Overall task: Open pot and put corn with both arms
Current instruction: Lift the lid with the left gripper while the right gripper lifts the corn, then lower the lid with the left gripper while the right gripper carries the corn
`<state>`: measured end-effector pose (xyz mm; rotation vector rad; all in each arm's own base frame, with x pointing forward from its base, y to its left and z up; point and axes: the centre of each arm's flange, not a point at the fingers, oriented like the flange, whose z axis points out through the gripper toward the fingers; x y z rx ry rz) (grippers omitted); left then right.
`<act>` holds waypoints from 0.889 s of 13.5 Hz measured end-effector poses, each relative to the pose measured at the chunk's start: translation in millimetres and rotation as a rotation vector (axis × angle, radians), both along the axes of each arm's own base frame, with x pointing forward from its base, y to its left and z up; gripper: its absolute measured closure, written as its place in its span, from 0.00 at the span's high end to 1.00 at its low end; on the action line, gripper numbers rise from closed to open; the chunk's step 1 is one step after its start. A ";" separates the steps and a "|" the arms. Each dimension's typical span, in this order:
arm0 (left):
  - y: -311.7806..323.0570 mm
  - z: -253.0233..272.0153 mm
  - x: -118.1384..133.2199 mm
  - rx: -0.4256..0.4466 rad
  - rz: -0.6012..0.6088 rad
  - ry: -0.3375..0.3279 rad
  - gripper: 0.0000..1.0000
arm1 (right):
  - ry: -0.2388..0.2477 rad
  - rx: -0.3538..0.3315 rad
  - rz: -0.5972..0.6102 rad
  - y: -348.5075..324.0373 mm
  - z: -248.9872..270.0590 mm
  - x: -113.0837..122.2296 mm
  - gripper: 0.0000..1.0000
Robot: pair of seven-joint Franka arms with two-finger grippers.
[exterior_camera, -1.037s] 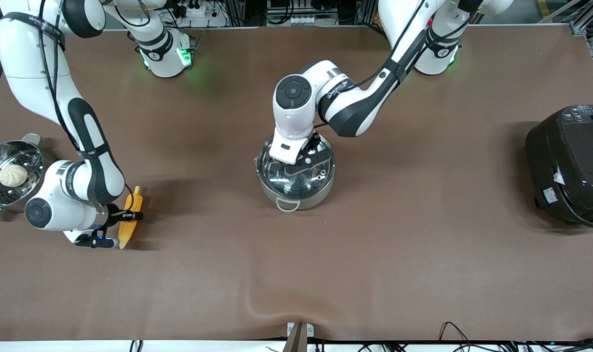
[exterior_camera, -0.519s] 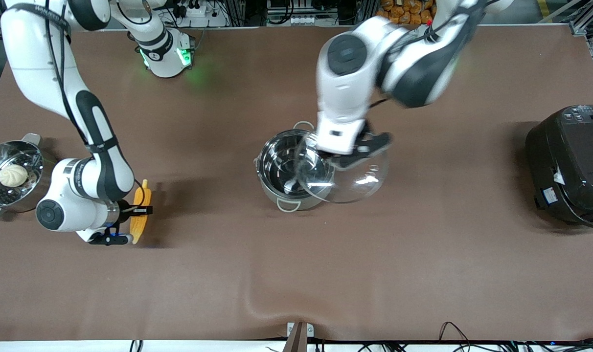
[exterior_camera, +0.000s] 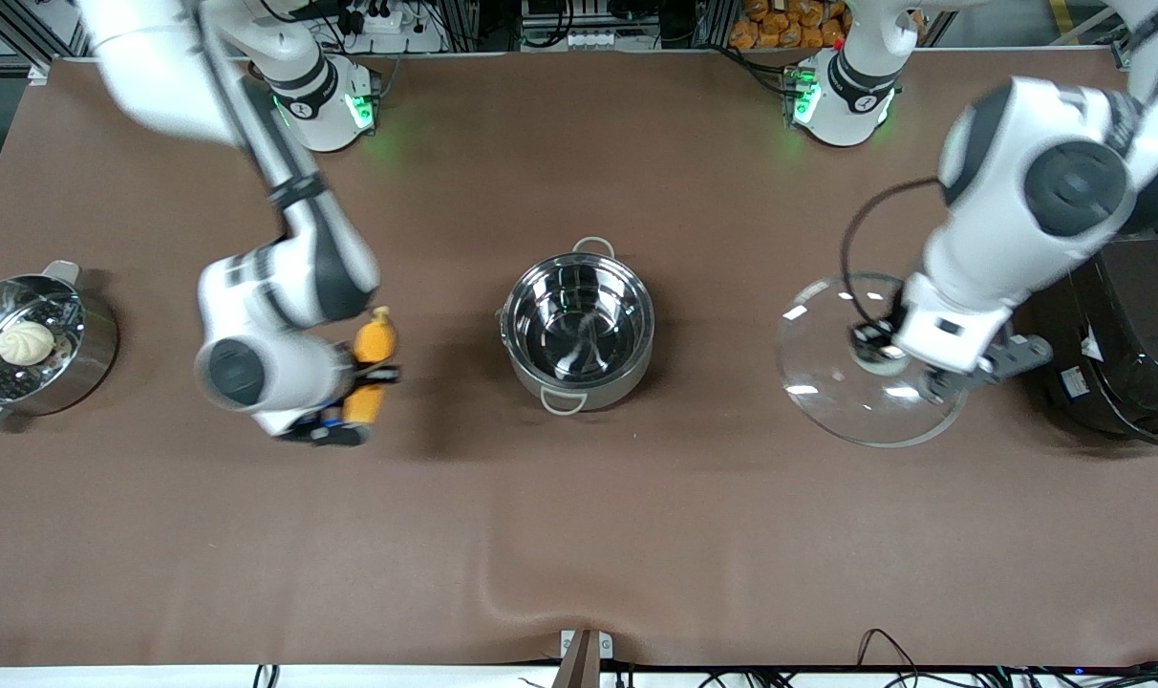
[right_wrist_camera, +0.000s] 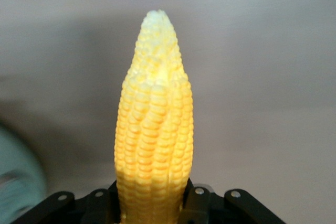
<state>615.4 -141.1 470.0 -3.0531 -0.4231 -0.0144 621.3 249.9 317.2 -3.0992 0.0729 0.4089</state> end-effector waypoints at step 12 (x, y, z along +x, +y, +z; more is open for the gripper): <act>44.1 -235.3 -53.9 -0.047 -0.015 0.096 0.50 | -0.261 -0.044 0.500 247.7 26.1 -101.0 0.08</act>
